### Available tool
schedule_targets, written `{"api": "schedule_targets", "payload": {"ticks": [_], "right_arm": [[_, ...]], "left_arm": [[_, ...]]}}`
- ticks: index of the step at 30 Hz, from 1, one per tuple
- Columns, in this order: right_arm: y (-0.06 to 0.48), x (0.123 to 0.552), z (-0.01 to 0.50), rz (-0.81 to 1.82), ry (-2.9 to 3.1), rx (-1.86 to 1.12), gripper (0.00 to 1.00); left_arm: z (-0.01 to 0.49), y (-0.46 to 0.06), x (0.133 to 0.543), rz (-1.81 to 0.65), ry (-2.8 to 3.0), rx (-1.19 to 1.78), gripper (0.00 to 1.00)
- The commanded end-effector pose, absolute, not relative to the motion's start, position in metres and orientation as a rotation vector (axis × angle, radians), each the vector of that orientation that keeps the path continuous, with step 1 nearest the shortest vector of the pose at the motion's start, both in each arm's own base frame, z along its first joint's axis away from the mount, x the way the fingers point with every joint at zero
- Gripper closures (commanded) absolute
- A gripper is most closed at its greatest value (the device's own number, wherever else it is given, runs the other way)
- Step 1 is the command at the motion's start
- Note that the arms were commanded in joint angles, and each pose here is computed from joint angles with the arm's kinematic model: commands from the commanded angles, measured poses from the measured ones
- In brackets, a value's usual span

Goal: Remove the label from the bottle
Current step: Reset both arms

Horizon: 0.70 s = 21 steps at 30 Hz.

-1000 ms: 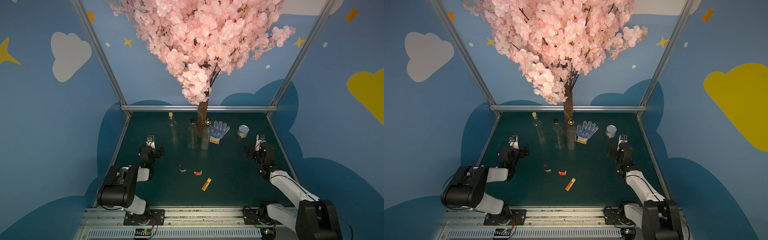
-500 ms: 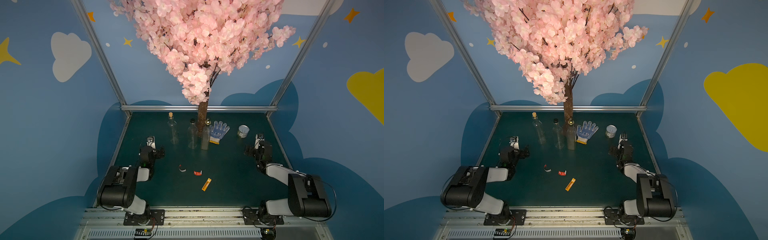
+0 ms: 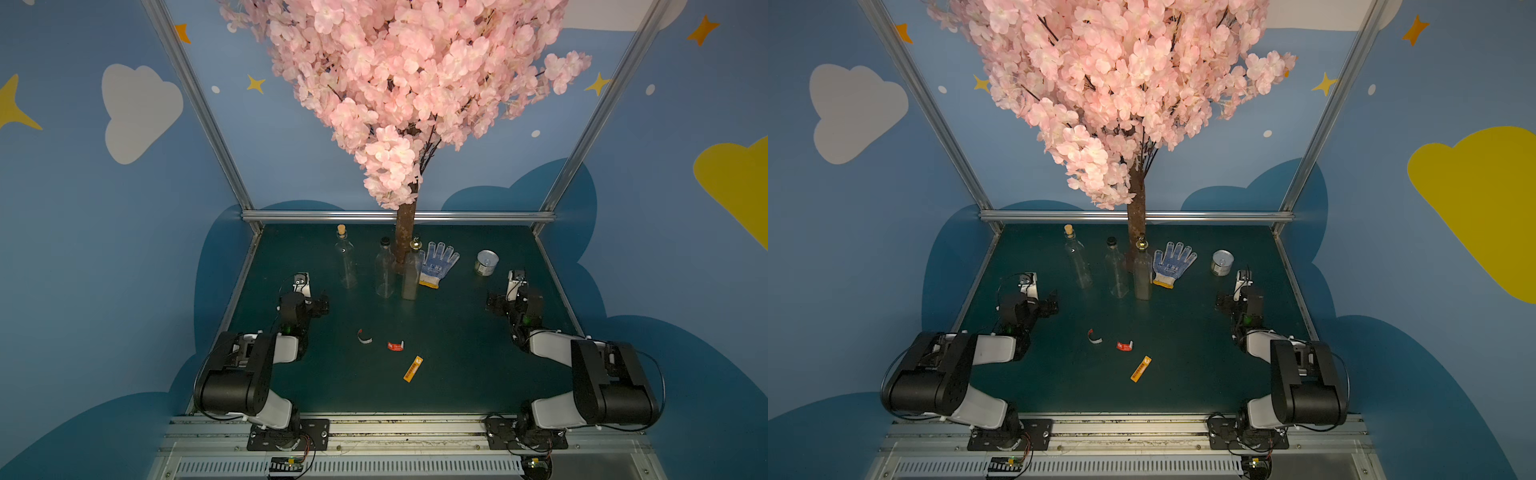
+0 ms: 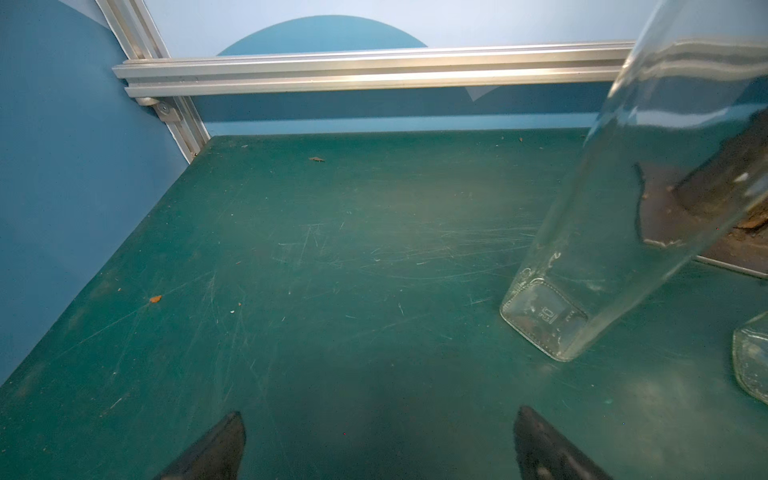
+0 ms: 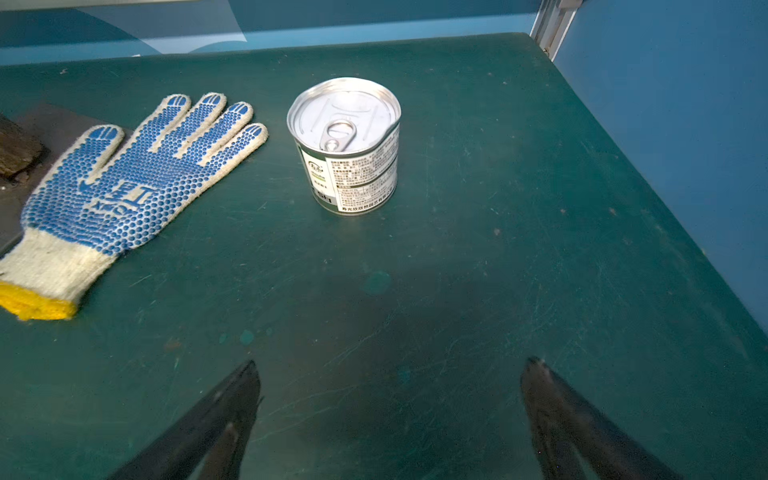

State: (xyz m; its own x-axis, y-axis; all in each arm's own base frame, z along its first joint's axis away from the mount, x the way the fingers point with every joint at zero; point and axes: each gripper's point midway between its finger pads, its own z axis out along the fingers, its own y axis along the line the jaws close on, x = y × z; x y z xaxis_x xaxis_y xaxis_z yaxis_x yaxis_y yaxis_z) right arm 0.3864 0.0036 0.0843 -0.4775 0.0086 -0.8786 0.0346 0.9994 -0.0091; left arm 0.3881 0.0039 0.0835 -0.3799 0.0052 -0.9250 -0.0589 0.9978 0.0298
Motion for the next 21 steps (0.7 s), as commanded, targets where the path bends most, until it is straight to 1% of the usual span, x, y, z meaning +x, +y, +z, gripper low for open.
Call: {"api": "schedule_targets", "payload": {"ticks": [1,21], "right_arm": [[0.0039,0.3908,0.0869,-0.039,2.053,0.022,0.02],[0.0088,0.3918,0.0857,-0.079,2.062,-0.003,0.03]], "left_arm": [[0.0844,0.0046,0.3932,0.059,1.964,-0.037,0.0],[0.0843,0.0045,0.3931,0.06,1.964,-0.036,0.0]]}}
